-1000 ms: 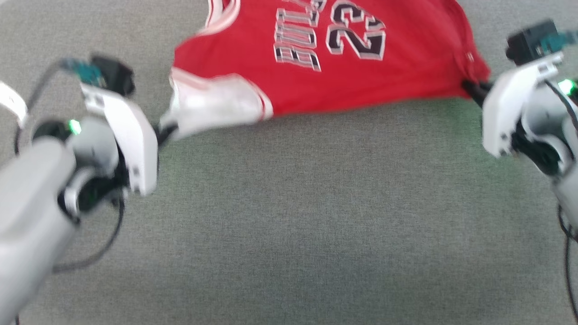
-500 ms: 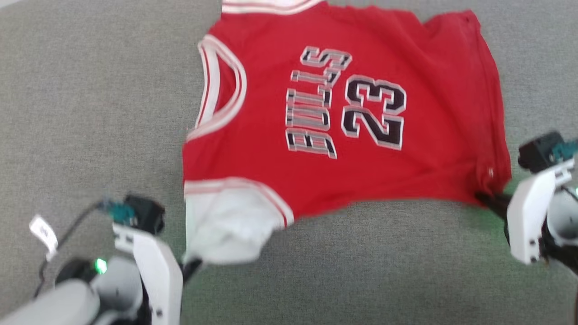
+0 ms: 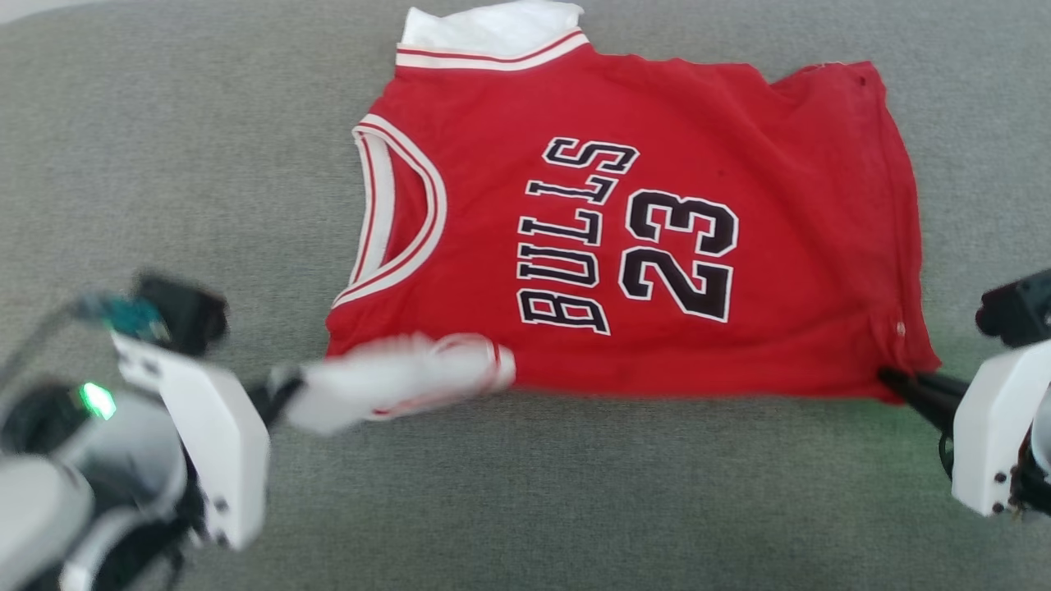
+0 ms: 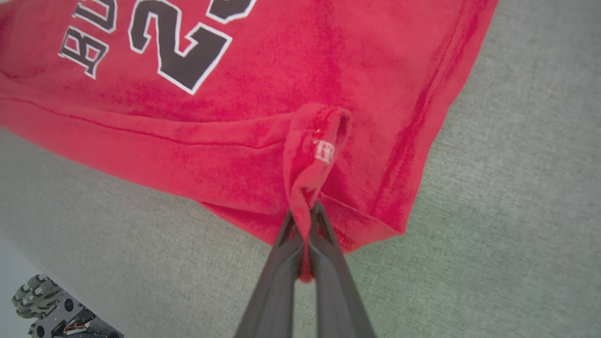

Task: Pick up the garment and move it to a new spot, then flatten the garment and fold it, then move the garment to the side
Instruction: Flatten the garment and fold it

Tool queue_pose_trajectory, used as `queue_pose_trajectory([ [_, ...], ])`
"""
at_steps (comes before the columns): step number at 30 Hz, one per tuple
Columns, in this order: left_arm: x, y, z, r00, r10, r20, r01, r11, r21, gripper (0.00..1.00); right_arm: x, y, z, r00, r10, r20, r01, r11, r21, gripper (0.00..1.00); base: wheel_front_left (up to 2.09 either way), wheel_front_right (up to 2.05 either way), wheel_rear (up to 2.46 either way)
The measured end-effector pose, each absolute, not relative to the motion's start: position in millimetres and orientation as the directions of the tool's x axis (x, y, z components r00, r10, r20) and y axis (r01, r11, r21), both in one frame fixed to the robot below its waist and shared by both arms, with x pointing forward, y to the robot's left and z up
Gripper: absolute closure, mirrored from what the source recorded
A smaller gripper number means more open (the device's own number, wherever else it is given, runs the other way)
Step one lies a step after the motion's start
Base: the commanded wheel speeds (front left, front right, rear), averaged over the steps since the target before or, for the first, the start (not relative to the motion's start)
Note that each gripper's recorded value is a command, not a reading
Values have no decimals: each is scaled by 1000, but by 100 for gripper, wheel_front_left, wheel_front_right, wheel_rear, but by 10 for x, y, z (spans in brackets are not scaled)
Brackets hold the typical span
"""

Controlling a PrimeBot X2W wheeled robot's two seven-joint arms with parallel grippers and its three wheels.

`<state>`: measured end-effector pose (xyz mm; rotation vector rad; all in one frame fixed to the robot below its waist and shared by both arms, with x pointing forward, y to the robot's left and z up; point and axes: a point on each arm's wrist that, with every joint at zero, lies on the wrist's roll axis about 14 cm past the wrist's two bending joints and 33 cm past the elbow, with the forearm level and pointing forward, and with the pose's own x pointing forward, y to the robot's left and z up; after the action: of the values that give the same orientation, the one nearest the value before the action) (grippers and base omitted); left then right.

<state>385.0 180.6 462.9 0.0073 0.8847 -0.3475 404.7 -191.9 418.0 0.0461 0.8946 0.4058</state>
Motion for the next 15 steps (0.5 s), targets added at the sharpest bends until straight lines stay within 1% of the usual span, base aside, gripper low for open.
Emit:
queue_pose_trajectory([
  [4,4286,1811,4906,660,-300,-689,365,929,-55,100,4219,-1944,4367,619,342,-706,-316,933,175,100,0,0,0],
  [7,4609,1741,5028,690,-324,-647,407,913,-23,100,4409,-1977,4495,669,320,-671,-305,941,146,100,0,0,0],
  [9,4807,1705,5028,696,-331,-637,416,909,-17,100,4546,-1979,4557,697,309,-647,-297,946,132,100,0,0,0],
  [11,5000,1681,4994,698,-334,-633,424,906,-10,100,4669,-1987,4559,709,295,-640,-287,950,120,100,0,0,0],
  [15,5293,1628,4749,673,-336,-659,428,904,-24,100,4889,-2015,4454,710,269,-651,-266,958,105,100,0,0,0],
])
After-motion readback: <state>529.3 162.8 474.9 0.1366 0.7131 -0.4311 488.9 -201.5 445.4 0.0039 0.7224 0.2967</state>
